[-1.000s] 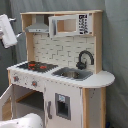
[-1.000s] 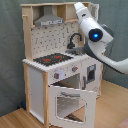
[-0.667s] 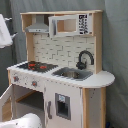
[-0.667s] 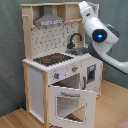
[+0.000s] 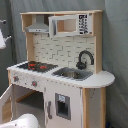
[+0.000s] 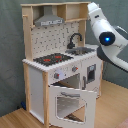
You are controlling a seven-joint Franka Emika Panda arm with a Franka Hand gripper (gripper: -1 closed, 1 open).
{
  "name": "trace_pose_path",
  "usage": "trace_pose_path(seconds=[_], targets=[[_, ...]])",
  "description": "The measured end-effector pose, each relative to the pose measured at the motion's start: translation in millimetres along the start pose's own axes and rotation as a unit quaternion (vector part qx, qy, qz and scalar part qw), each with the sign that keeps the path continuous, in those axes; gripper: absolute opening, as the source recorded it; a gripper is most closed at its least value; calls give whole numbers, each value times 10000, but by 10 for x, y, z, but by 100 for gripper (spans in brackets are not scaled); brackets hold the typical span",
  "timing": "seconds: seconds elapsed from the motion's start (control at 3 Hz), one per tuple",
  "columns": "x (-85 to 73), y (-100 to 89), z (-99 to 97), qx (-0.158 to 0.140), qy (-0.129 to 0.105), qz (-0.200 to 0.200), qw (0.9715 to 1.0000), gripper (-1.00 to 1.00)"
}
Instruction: Play with the kitchen
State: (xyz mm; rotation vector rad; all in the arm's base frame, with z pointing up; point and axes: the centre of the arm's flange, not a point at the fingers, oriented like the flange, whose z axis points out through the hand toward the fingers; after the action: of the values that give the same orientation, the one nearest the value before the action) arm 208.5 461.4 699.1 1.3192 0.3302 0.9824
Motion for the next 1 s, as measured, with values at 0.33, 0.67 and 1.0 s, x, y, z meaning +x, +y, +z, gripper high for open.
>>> trace_pose_path(seconds=[0.33, 0.67, 1.0], targets=[[-201, 3, -66, -82, -240, -42, 9997, 100], [-387, -19, -51, -153, -475, -79, 9987, 100], [-615, -50, 53, -183, -764, -61, 9969, 100]])
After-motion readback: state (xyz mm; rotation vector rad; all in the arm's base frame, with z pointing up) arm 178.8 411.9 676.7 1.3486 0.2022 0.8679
